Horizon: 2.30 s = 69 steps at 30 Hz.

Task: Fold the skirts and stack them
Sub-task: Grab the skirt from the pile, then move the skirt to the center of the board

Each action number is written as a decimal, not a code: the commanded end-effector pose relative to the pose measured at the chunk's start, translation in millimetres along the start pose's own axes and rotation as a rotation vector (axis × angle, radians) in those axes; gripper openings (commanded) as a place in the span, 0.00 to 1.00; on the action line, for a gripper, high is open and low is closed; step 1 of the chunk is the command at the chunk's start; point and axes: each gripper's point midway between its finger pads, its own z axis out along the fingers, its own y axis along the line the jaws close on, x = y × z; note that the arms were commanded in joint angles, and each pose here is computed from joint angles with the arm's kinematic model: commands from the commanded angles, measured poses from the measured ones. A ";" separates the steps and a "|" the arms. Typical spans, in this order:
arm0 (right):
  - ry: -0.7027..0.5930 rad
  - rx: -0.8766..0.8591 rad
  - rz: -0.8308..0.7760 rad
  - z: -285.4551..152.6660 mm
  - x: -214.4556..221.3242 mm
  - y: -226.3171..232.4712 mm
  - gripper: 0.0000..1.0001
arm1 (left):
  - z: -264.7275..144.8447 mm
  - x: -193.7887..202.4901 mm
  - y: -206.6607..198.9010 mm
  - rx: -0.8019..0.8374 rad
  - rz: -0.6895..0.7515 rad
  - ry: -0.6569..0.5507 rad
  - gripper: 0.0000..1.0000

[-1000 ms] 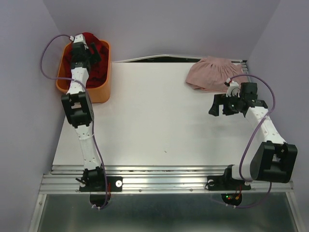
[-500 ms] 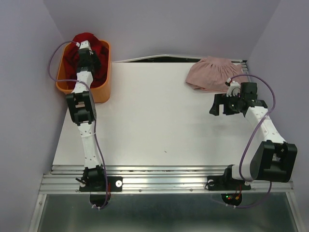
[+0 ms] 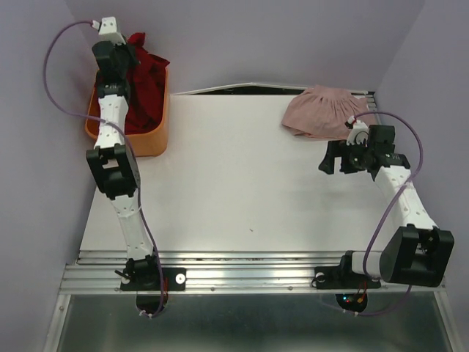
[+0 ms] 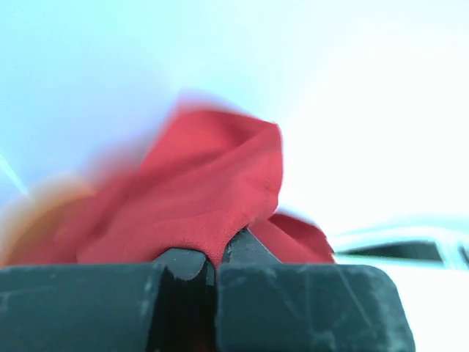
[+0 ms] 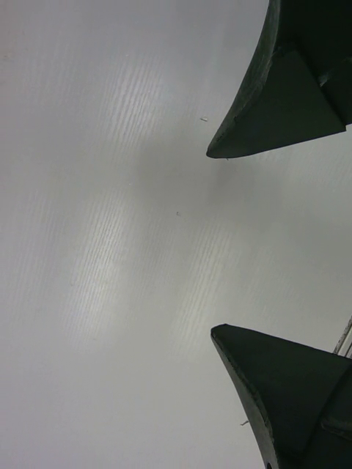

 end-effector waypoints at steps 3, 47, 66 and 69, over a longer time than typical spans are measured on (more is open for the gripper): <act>-0.128 -0.024 -0.057 -26.7 -32.4 18.2 1.00 | -162.2 -325.5 -95.7 0.170 0.233 -0.745 0.00; -0.061 -0.319 -0.121 -33.0 0.0 68.9 0.70 | -210.2 148.6 -280.6 0.445 -0.349 0.521 0.00; 0.234 -0.467 -0.161 36.3 48.7 149.8 0.78 | -350.2 137.9 -244.4 1.195 1.103 0.356 0.94; 0.298 -0.431 -0.136 56.0 57.9 145.3 0.76 | -386.6 167.8 -250.7 1.316 1.260 0.271 0.94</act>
